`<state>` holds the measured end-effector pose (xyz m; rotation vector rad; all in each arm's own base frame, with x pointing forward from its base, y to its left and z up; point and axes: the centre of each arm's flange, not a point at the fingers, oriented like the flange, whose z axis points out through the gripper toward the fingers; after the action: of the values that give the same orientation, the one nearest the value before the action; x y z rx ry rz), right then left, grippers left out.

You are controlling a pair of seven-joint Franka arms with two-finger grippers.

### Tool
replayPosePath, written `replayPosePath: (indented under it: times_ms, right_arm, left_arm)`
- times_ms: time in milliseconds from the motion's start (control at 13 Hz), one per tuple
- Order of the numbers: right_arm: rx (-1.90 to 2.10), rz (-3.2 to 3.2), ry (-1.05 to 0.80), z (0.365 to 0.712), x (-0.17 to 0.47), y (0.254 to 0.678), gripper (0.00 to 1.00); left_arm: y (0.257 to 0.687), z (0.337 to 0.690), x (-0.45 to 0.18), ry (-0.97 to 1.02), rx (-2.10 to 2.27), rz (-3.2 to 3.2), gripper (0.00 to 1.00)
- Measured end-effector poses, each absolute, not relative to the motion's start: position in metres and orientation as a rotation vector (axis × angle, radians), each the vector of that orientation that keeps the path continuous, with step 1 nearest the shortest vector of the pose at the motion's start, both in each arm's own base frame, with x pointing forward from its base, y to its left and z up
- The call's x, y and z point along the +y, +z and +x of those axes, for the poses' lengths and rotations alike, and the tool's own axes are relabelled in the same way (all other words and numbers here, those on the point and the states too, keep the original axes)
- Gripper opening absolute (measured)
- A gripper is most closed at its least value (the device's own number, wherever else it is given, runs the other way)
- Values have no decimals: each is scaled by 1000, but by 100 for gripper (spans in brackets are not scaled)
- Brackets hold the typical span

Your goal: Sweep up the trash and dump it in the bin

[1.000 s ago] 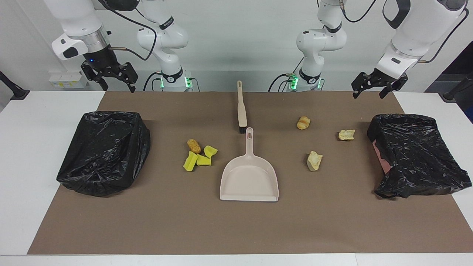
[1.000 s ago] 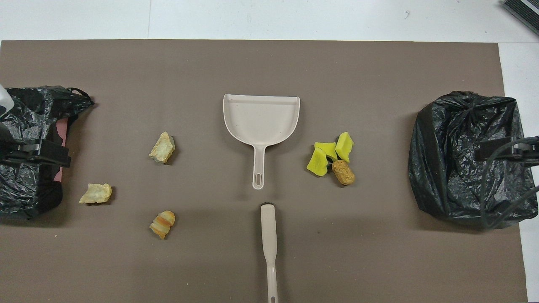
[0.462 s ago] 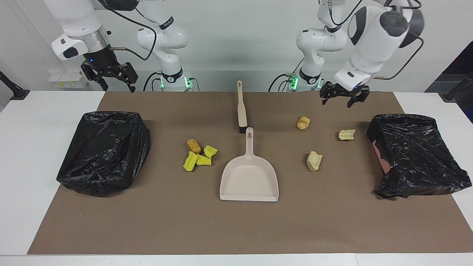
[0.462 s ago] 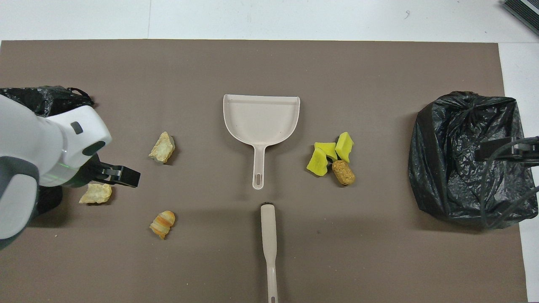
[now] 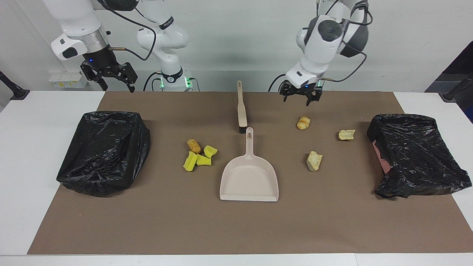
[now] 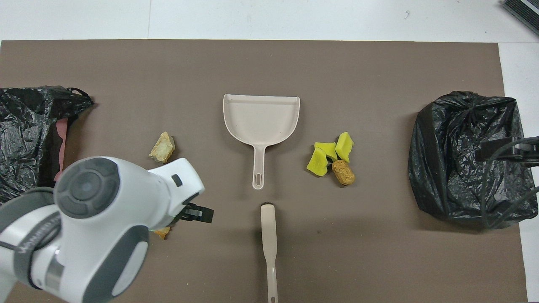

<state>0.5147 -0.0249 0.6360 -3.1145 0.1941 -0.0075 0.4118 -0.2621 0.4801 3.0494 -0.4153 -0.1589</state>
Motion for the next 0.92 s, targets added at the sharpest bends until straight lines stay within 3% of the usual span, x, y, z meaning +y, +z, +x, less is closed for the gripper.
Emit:
replayPosePath:
  times_ms: [538, 923]
  right_arm:
    - [196, -3114, -4, 515, -25, 635, 100]
    - [204, -3113, 8, 514, -28, 631, 100]
  left_arm:
    - [392, 312, -377, -77, -408, 3035, 100]
    - [352, 268, -419, -109, -449, 3043, 100]
